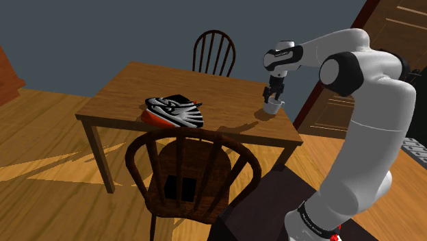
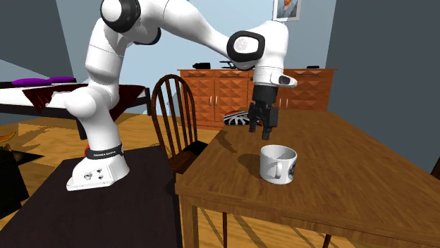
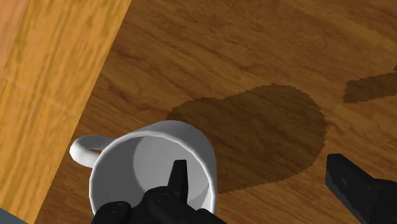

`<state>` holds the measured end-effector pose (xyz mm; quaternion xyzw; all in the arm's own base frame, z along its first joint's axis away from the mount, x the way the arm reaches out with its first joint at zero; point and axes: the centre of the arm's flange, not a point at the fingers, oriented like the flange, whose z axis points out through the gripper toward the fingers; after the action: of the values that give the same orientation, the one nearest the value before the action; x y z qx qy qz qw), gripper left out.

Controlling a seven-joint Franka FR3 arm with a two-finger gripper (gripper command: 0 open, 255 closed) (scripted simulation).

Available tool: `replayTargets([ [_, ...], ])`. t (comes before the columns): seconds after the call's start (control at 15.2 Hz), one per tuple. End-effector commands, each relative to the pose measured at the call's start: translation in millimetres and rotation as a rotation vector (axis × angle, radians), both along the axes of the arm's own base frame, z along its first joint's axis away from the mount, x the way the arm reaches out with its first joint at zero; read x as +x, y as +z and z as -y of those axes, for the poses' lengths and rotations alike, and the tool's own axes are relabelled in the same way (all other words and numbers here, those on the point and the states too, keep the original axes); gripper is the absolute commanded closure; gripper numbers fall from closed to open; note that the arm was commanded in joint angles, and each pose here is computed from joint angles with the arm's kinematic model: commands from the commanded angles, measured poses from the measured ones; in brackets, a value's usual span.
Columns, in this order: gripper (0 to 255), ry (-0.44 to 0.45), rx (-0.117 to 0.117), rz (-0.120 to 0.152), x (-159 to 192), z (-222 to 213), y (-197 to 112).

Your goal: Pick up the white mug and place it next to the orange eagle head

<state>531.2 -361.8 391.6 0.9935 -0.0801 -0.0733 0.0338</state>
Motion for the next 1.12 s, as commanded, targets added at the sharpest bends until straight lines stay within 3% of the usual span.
replayTargets([
  [0.0,0,-0.002,0.001,0.006,15,21,-13],
  [0.59,0,-0.003,0.001,0.009,19,35,-57],
  [1.06,0,-0.003,0.001,0.009,19,35,-57],
])
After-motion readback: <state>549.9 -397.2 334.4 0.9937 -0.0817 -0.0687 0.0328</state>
